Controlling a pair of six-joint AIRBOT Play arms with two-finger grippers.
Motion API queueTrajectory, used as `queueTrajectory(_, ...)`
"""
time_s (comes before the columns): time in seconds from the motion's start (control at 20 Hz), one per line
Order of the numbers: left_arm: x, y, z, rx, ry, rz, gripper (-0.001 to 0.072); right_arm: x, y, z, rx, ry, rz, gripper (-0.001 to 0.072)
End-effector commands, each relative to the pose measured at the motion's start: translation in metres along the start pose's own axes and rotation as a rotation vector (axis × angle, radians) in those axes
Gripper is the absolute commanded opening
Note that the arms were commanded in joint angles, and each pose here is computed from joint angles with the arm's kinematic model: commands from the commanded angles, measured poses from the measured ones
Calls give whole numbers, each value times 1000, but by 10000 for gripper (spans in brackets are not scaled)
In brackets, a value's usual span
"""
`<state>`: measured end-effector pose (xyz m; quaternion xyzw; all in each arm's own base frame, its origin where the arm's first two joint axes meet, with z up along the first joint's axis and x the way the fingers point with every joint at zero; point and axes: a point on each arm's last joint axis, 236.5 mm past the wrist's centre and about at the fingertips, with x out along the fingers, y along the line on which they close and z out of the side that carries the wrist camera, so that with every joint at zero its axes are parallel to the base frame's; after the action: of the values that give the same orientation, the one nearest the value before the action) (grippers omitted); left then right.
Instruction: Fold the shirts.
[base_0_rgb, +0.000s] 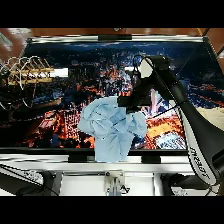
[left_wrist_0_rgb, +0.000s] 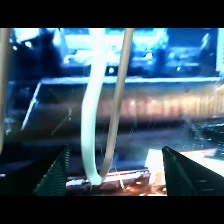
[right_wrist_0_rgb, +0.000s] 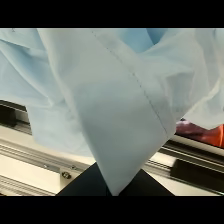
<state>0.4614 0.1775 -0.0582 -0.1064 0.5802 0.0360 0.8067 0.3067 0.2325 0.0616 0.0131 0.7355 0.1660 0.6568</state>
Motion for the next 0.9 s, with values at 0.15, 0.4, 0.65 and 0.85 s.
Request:
queueTrajectory(0.15, 14, 5, -10, 34, 49, 29, 660, 0, 2, 0, 5, 2, 8, 63)
queueTrajectory(0.4, 30, -5, -27, 9, 119, -28, 503, 0, 0, 0, 5, 1, 2, 63)
queueTrajectory(0.65, 33, -4, -30, 5, 133, -31, 188, 0, 0, 0, 5, -1, -1, 63)
queueTrajectory(0.85, 33, -3, -24, 6, 110, -23, 60, 0, 0, 0, 5, -1, -1, 63)
